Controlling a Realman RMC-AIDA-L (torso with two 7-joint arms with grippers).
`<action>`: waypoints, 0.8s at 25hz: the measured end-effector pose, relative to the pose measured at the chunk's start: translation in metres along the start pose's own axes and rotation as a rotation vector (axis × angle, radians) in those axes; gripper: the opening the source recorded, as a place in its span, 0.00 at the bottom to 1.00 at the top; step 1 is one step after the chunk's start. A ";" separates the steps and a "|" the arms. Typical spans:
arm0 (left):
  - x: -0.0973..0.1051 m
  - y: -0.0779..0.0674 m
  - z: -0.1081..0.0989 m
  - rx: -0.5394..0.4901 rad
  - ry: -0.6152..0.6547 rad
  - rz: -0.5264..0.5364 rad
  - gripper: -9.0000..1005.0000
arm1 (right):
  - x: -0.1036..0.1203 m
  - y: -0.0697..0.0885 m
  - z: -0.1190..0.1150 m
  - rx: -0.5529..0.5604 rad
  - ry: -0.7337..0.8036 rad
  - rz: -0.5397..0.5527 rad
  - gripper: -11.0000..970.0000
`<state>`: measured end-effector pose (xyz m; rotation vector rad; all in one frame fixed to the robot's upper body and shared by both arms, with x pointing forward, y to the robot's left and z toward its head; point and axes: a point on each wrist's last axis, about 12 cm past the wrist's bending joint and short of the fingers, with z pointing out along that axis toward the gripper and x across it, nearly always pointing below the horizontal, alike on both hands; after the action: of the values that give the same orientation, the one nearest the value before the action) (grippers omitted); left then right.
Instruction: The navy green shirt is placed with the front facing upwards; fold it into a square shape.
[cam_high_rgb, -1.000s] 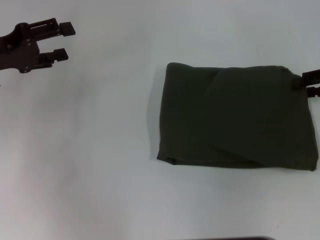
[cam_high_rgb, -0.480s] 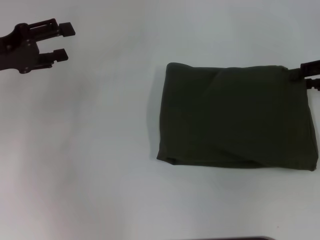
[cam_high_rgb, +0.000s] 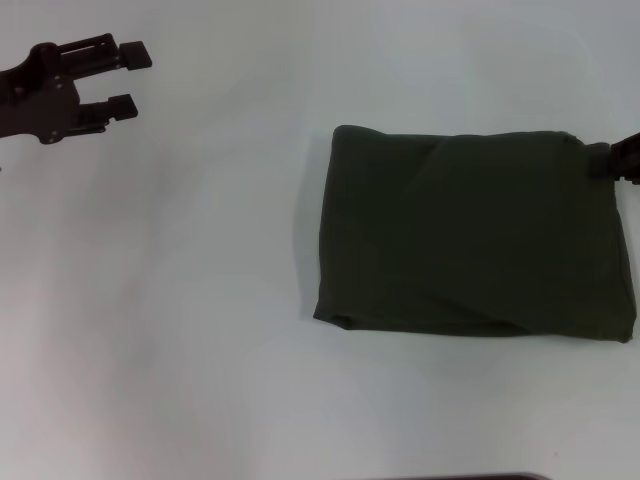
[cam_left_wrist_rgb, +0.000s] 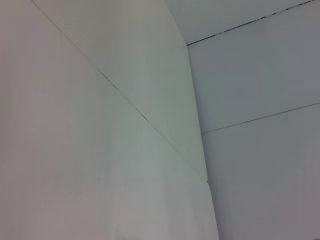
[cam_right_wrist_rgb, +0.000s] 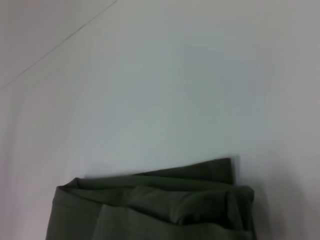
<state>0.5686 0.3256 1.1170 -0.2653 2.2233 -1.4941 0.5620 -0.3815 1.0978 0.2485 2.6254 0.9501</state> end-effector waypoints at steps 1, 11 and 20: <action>0.000 0.000 0.000 0.000 0.001 0.000 0.82 | 0.000 0.000 0.000 0.000 -0.001 -0.001 0.31; 0.001 0.001 0.000 -0.001 -0.001 -0.004 0.82 | -0.005 0.003 -0.007 -0.013 -0.009 -0.005 0.06; 0.002 0.002 -0.001 0.000 -0.001 -0.009 0.82 | -0.014 0.014 -0.006 -0.014 -0.016 -0.047 0.06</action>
<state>0.5666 0.3261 1.1152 -0.2756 2.2241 -1.4982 0.5733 -0.3781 1.1146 0.1892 2.5970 0.9460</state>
